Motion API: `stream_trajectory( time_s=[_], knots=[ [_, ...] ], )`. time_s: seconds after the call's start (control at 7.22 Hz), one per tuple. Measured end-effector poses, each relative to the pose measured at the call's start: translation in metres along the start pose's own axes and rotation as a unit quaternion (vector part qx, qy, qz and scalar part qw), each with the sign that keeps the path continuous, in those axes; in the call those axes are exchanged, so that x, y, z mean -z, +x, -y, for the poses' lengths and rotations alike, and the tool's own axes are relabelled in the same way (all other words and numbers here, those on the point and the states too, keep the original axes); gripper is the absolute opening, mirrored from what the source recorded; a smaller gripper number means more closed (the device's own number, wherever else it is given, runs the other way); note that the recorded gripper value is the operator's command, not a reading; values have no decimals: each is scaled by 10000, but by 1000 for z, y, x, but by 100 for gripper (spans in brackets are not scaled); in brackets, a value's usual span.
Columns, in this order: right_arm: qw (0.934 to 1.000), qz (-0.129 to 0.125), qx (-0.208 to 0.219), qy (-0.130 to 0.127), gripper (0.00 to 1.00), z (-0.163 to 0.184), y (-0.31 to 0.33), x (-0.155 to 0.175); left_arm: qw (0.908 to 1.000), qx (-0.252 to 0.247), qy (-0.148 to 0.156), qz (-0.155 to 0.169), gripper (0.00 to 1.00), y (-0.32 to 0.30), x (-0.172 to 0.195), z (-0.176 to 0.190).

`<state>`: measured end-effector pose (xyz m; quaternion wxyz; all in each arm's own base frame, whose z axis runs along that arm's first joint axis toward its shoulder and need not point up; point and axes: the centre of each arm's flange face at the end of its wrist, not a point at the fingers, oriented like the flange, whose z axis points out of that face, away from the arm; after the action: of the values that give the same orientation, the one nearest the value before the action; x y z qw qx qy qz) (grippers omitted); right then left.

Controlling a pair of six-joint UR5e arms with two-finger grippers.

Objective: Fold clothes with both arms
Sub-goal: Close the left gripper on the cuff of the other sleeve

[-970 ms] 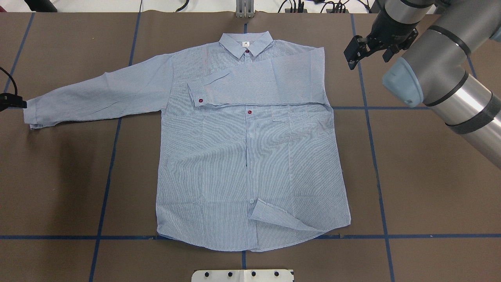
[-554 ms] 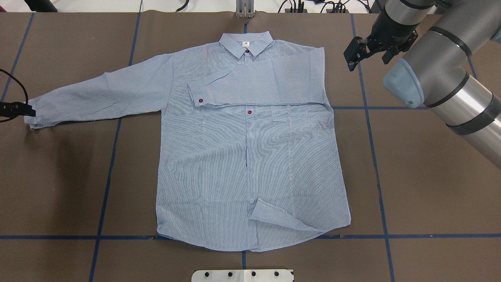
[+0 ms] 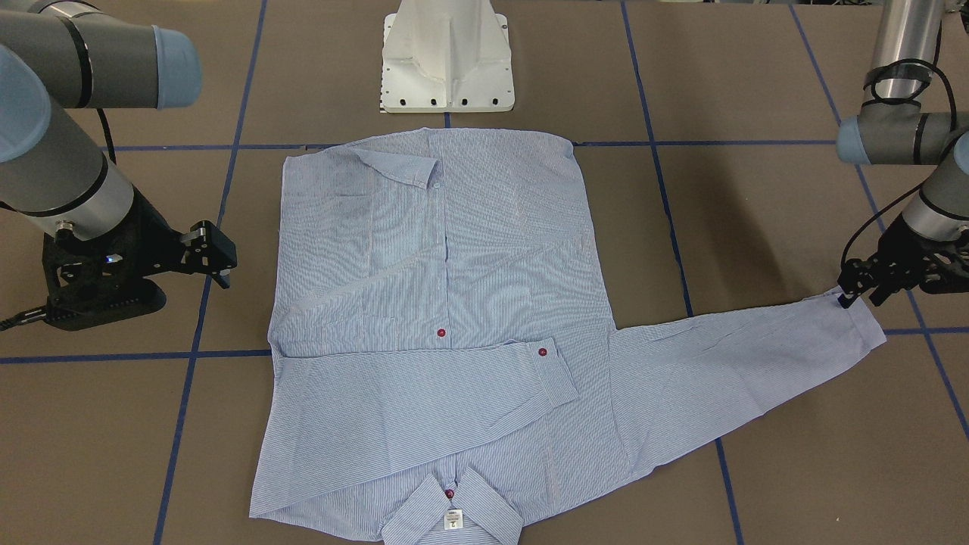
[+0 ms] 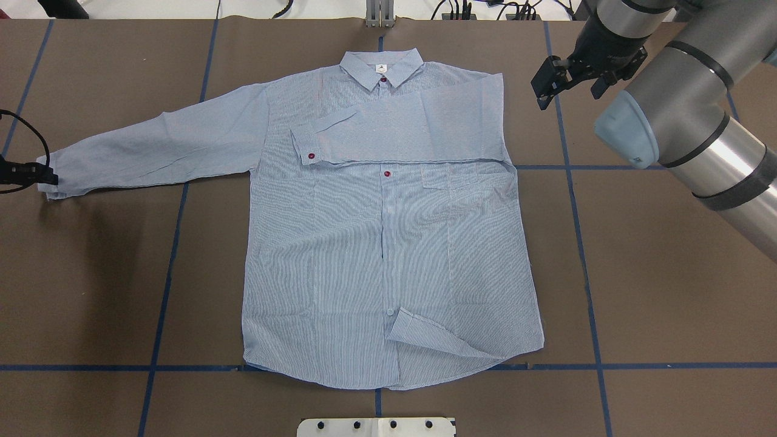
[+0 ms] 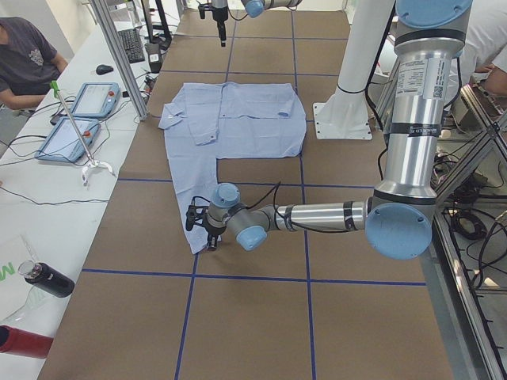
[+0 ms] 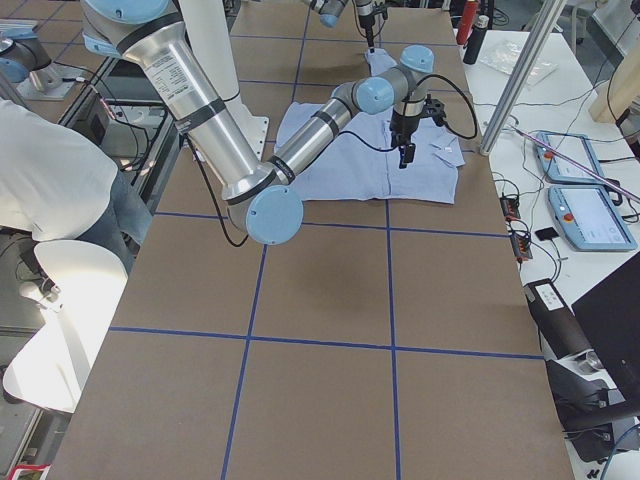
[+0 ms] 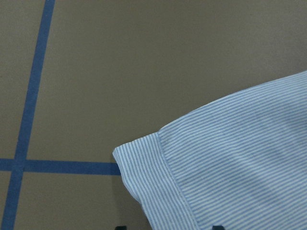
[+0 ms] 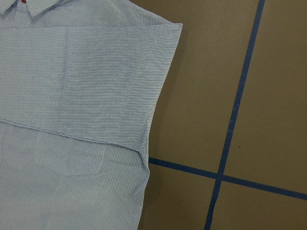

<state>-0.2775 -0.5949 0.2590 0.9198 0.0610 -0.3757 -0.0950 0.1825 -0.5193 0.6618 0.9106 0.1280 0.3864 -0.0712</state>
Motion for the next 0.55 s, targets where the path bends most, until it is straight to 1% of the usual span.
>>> stream_trajectory(
  time_s=[0.14, 0.42, 0.55],
  knots=[
    [10000, 3, 4, 3, 100, 0, -1, 1, 10000, -8, -9, 7, 42, -1, -1, 0],
    [10000, 9, 8, 10, 100, 0, -2, 2, 10000, -17, -11, 9, 36, -1, -1, 0],
    [10000, 12, 12, 15, 100, 0, -3, 2, 10000, -20, -12, 10, 27, -1, -2, 0]
  ],
)
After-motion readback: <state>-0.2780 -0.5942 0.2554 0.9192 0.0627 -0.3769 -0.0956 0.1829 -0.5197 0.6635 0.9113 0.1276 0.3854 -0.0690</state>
